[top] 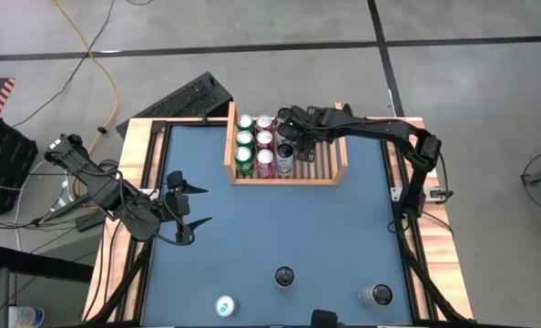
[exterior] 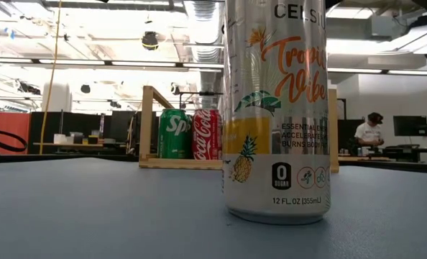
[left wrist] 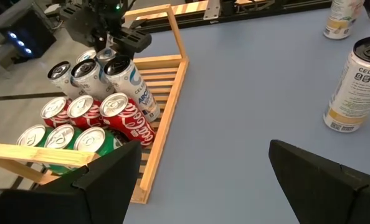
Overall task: Place canned beverage on shelf
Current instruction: Put the middle blue soda can aligned with the blue soda on the shelf
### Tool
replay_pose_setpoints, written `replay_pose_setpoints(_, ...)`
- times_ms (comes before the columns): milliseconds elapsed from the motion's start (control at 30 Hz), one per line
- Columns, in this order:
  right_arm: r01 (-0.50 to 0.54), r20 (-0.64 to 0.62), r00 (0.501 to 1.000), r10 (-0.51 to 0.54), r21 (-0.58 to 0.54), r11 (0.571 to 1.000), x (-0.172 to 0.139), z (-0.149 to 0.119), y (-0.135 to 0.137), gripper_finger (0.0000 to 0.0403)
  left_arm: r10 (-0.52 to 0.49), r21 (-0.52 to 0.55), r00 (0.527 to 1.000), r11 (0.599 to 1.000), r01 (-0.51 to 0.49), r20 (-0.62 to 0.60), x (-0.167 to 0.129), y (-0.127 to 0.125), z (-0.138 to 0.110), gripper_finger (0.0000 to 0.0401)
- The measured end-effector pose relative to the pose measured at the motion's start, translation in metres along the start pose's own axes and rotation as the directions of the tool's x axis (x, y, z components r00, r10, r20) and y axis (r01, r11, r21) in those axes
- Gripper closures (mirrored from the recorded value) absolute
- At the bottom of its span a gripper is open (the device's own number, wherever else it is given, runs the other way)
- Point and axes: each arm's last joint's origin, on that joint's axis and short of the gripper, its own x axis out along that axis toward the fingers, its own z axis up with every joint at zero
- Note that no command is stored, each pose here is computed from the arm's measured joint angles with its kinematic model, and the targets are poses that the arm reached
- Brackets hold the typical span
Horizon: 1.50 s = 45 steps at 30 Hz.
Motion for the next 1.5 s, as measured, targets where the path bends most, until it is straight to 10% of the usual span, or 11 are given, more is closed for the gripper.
replay_pose_setpoints(1500, -0.046, -0.009, 0.999, 0.046, -0.028, 0.999, 0.0002, -0.0026, 0.0, 0.0183, 0.001, 0.002, 1.0, 1.0, -0.001, 0.0, 0.0001, 0.0, 0.0, 0.006)
